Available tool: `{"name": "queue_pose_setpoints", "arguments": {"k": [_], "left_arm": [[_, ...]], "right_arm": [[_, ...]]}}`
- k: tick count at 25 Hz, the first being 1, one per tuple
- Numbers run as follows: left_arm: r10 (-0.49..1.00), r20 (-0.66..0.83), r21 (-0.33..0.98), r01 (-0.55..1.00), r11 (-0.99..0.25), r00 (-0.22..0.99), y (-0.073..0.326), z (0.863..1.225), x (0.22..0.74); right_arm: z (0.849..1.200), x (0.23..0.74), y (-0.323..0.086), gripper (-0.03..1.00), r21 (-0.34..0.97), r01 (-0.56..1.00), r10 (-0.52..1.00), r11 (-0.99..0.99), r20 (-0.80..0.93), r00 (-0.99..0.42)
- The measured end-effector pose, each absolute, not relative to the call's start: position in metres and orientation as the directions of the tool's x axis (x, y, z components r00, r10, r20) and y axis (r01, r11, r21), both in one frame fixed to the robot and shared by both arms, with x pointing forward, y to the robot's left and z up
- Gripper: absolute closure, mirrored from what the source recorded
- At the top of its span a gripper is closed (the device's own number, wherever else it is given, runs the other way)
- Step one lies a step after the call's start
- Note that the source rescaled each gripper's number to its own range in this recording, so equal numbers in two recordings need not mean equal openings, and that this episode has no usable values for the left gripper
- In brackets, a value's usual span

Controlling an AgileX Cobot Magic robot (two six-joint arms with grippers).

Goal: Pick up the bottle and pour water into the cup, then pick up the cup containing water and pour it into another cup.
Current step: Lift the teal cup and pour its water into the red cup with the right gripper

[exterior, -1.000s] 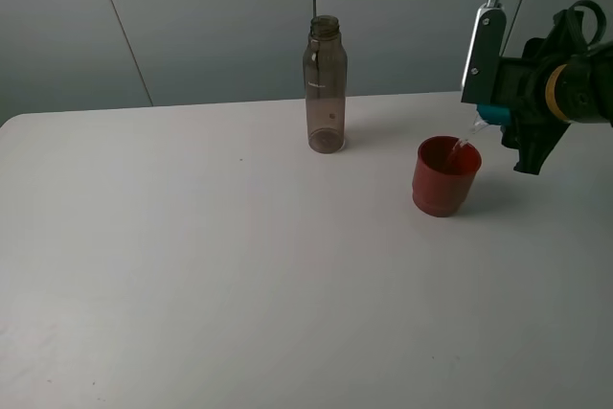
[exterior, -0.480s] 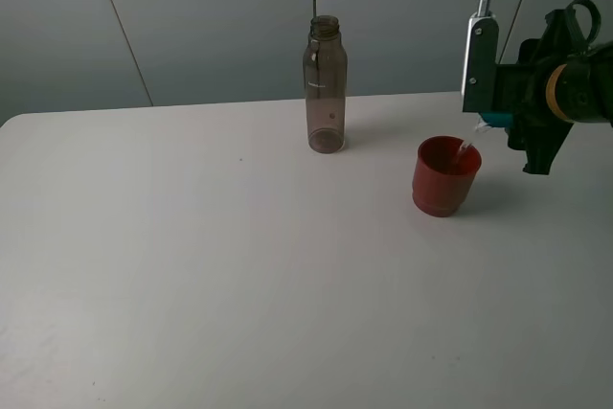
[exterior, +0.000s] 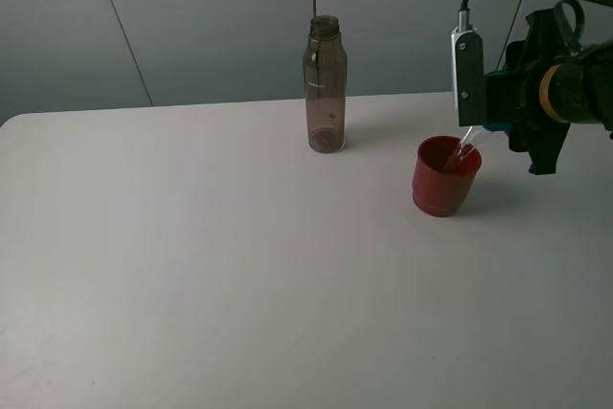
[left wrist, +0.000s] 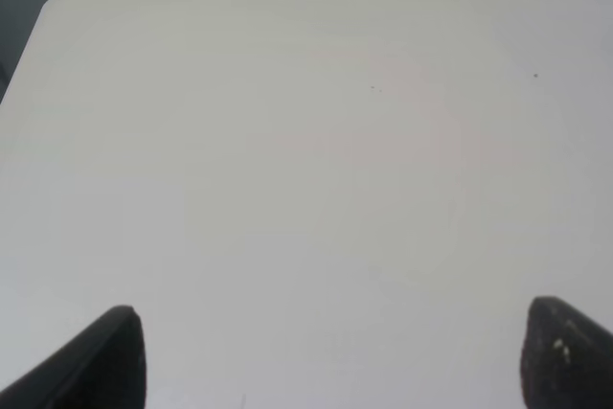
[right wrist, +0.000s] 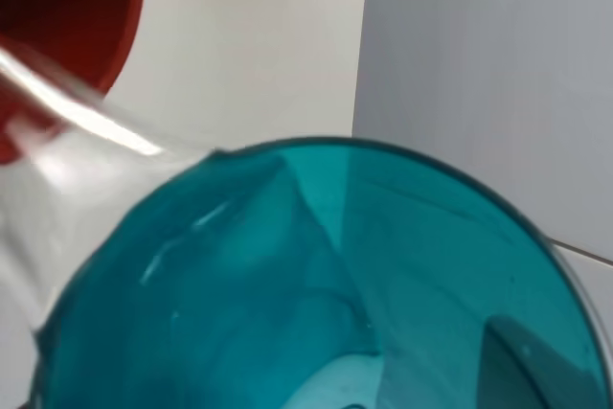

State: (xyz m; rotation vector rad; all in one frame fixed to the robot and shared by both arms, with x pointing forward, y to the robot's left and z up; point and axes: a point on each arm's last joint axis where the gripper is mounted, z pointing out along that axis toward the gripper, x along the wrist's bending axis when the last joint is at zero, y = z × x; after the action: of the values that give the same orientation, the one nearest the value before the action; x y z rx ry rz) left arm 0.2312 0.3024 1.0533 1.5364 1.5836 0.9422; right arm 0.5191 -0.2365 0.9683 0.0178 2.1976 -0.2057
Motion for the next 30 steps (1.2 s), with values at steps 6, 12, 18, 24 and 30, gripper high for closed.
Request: {"name": "queue_pose_setpoints", "arguments": {"k": [6, 12, 18, 24, 30], "left_arm": [[1.000, -0.009, 0.883, 0.469, 0.020, -0.025, 0.302, 1.053, 0.231], [1.000, -0.009, 0.883, 0.469, 0.020, -0.025, 0.302, 1.053, 0.231], [1.000, -0.009, 0.883, 0.469, 0.020, -0.025, 0.302, 1.053, 0.231], [1.000, -0.009, 0.883, 0.469, 0.020, -0.025, 0.302, 1.053, 0.231], [1.000, -0.009, 0.883, 0.469, 0.020, -0.025, 0.302, 1.053, 0.231]], "right_arm": [[0.968, 0.519, -0.237, 0.87, -0.151, 0.083, -0.073, 0.985, -0.801, -0.595], [0.969, 0.519, -0.237, 0.87, -0.179, 0.068, -0.104, 0.982, -0.796, -0.596], [0.969, 0.521, -0.237, 0.87, -0.189, 0.063, -0.116, 0.980, -0.795, -0.595], [0.967, 0.532, -0.230, 0.87, -0.216, 0.058, -0.141, 0.975, -0.793, -0.592], [0.960, 0.534, -0.229, 0.87, -0.298, 0.031, -0.220, 0.954, -0.766, -0.604]]}}
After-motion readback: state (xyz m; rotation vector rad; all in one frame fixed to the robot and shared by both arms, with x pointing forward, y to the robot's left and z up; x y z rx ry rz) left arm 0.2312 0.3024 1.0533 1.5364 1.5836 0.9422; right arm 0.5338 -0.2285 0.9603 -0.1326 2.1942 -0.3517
